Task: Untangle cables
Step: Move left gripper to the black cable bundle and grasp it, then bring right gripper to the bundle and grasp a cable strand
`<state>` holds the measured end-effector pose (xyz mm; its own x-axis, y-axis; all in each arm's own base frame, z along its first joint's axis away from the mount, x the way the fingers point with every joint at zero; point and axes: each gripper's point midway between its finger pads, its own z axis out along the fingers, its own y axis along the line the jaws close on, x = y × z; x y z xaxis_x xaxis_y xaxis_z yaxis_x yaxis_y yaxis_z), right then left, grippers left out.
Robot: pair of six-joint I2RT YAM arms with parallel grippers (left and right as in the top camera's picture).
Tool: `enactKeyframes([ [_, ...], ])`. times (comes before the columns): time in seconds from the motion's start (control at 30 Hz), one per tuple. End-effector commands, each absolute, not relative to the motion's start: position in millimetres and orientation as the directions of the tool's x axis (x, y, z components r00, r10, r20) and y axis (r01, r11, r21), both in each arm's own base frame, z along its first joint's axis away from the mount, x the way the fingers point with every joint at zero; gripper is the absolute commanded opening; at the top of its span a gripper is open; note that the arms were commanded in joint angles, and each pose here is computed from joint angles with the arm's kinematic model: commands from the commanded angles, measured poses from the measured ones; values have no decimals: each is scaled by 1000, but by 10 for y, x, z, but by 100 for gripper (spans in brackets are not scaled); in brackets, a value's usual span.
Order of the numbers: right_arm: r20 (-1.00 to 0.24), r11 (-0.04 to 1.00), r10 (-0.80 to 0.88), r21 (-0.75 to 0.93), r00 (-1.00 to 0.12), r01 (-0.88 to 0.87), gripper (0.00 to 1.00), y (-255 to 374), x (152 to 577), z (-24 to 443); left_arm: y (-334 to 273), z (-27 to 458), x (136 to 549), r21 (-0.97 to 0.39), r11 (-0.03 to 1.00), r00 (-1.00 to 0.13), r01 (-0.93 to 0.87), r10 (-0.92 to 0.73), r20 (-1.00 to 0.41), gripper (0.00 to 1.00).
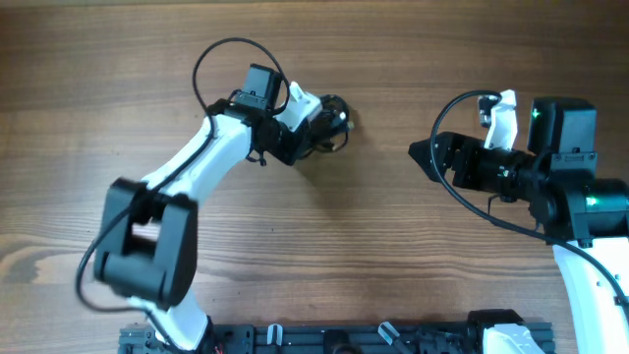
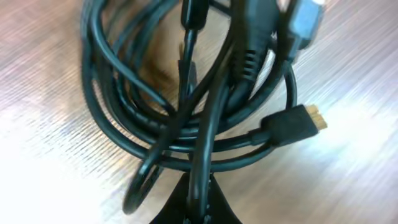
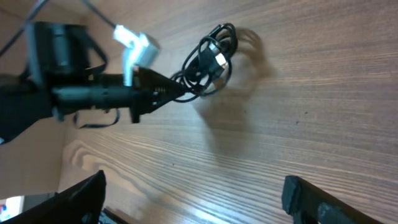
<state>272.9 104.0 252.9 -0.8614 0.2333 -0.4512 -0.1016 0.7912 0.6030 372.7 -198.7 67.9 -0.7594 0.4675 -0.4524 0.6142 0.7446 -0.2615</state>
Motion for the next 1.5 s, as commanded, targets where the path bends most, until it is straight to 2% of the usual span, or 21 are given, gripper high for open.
enactKeyframes([
  [0.0,-440,779,273,623,-856,-72,91,1039,2780,2577,-2137,1572,3646,-491,784,-868,380,119,-481,4],
  [0.17,-414,764,289,643,-863,-53,86,1062,2784,2569,-2333,1966,3451,-725,661,-945,193,-72,-318,4],
  [0.23,-398,745,276,663,-875,-67,85,1125,2773,2570,-2438,2109,3378,-820,562,-973,107,-112,-203,4],
  [0.3,-379,735,270,674,-885,-65,83,1207,2777,2552,-2529,2304,3326,-886,454,-984,93,-94,-152,4],
  [0.5,-318,707,228,703,-920,-68,81,1554,2855,2429,-2605,2882,3107,-960,146,-970,239,84,-228,4],
  [0.6,-295,688,259,725,-920,-39,78,1623,2969,2409,-2549,3040,3043,-954,56,-950,294,131,-285,4],
  [0.73,-316,655,274,753,-908,-64,78,1675,3052,2511,-2440,3088,3068,-919,16,-912,393,131,-388,4],
  [1.0,-348,582,330,807,-878,-100,73,1766,3265,2735,-2442,3098,3062,-907,7,-900,420,134,-416,4],
  [1.37,-207,473,232,878,-950,-76,64,2230,3436,2404,-2458,3086,3069,-917,19,-911,397,130,-392,4],
  [1.4,-188,468,220,881,-957,-66,62,2319,3443,2343,-2460,3072,3094,-925,35,-921,378,120,-372,4],
  [1.47,-149,468,207,883,-967,-36,51,2418,3447,2220,-2461,3055,3123,-926,51,-924,373,108,-366,4],
])
